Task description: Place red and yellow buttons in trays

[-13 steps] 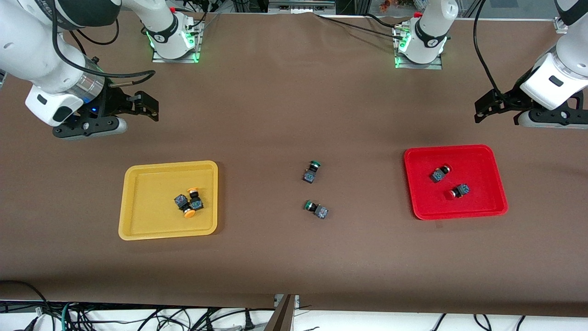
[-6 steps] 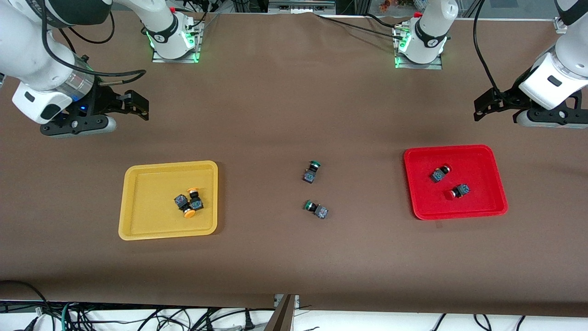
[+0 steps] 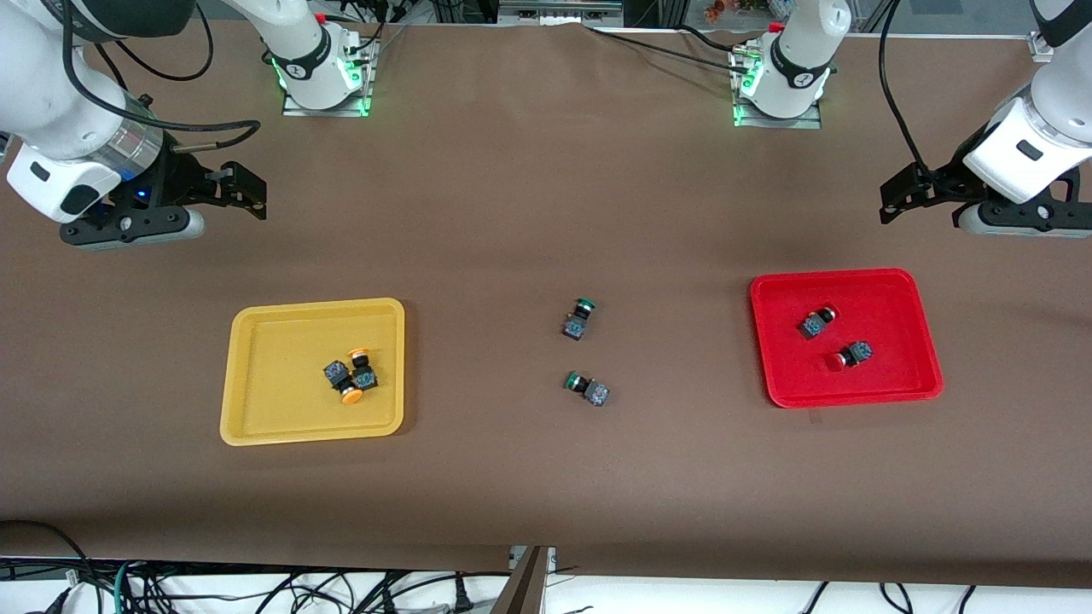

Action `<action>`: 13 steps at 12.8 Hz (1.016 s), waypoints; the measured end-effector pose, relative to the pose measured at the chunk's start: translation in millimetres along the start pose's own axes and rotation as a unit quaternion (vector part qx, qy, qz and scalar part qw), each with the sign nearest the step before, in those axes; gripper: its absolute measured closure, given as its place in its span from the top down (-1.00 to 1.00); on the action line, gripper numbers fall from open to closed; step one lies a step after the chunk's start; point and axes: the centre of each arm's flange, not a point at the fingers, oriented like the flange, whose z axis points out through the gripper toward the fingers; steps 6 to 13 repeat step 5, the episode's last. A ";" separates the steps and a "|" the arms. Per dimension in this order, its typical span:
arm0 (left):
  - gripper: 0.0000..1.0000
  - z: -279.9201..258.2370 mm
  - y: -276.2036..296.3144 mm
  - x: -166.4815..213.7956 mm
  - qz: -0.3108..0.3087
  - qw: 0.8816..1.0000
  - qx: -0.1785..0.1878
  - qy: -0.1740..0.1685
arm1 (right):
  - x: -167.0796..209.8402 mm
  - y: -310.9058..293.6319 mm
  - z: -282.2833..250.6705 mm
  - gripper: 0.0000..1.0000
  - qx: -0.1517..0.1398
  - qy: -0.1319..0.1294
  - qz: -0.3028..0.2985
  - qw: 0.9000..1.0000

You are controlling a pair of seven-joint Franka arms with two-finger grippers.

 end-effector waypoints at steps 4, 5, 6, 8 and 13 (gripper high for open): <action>1.00 -0.2 0.1 0.0 0.000 1.000 0.000 0.000 | -5.6 0.0 -0.8 1.00 -0.015 0.003 -0.004 1.000; 1.00 -0.2 0.2 0.0 0.000 1.000 0.000 0.000 | -5.3 0.0 -1.1 1.00 -0.016 0.004 -0.004 1.000; 1.00 -0.2 0.2 0.0 0.000 1.000 0.000 0.000 | -5.3 0.0 -1.1 1.00 -0.016 0.004 -0.004 1.000; 1.00 -0.2 0.2 0.0 0.000 1.000 0.000 0.000 | -5.3 0.0 -1.1 1.00 -0.016 0.004 -0.004 1.000; 1.00 -0.2 0.2 0.0 0.000 1.000 0.000 0.000 | -5.3 0.0 -1.1 1.00 -0.016 0.004 -0.004 1.000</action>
